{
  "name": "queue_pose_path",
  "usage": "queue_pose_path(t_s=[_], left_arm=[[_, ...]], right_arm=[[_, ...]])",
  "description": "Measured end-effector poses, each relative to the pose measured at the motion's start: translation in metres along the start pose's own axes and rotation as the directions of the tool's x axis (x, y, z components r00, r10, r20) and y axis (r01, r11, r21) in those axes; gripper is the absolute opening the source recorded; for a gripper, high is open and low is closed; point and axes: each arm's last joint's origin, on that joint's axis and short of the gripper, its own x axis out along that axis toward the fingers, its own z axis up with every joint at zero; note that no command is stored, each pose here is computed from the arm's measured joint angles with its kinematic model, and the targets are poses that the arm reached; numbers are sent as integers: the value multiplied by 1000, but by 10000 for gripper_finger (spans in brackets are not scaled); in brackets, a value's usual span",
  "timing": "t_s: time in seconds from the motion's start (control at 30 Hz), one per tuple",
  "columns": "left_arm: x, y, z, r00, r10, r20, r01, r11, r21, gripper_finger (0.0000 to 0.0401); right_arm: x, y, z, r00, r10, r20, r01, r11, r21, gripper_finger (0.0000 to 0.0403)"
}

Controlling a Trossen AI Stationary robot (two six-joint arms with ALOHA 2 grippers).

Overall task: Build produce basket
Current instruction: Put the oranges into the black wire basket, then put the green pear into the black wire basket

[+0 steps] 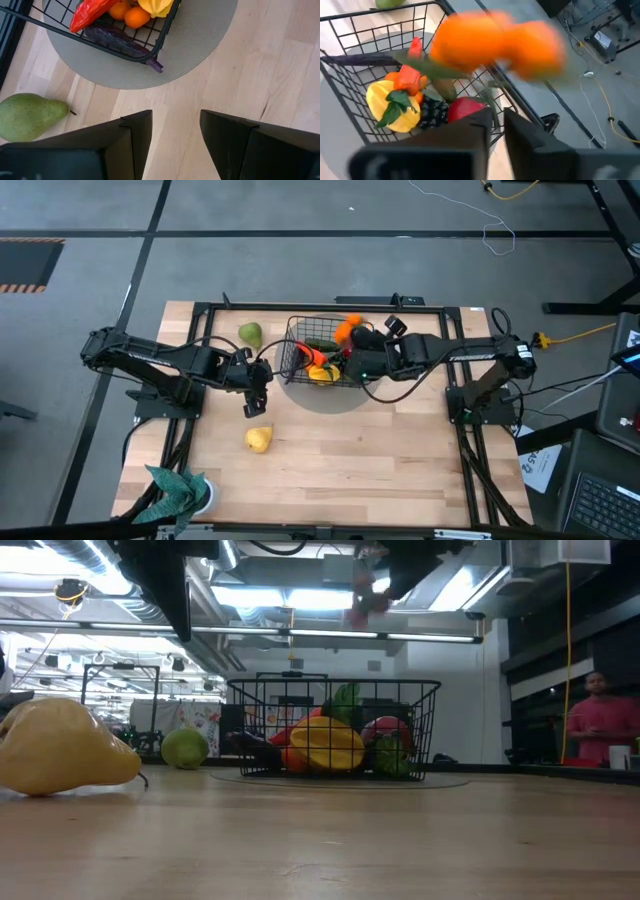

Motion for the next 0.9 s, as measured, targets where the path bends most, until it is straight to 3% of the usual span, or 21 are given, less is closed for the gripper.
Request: queue_pose_path(t_s=[0.17, 0.3, 0.57, 0.9], left_arm=[[0, 0, 0, 1000, 0, 0, 0, 1000, 0, 154], [0, 0, 0, 1000, 0, 0, 0, 1000, 0, 154], [0, 0, 0, 1000, 0, 0, 0, 1000, 2, 154], [0, 0, 0, 1000, 0, 0, 0, 1000, 2, 154]], right_arm=[[5, -5, 2, 1000, -15, -8, 15, 1000, 6, 116], [8, -7, 3, 1000, -12, -20, 12, 1000, 6, 141], [5, -5, -7, 982, 111, -154, -109, 994, 18, 139], [-18, 5, -33, 898, 206, -388, -194, 978, 72, 139]])
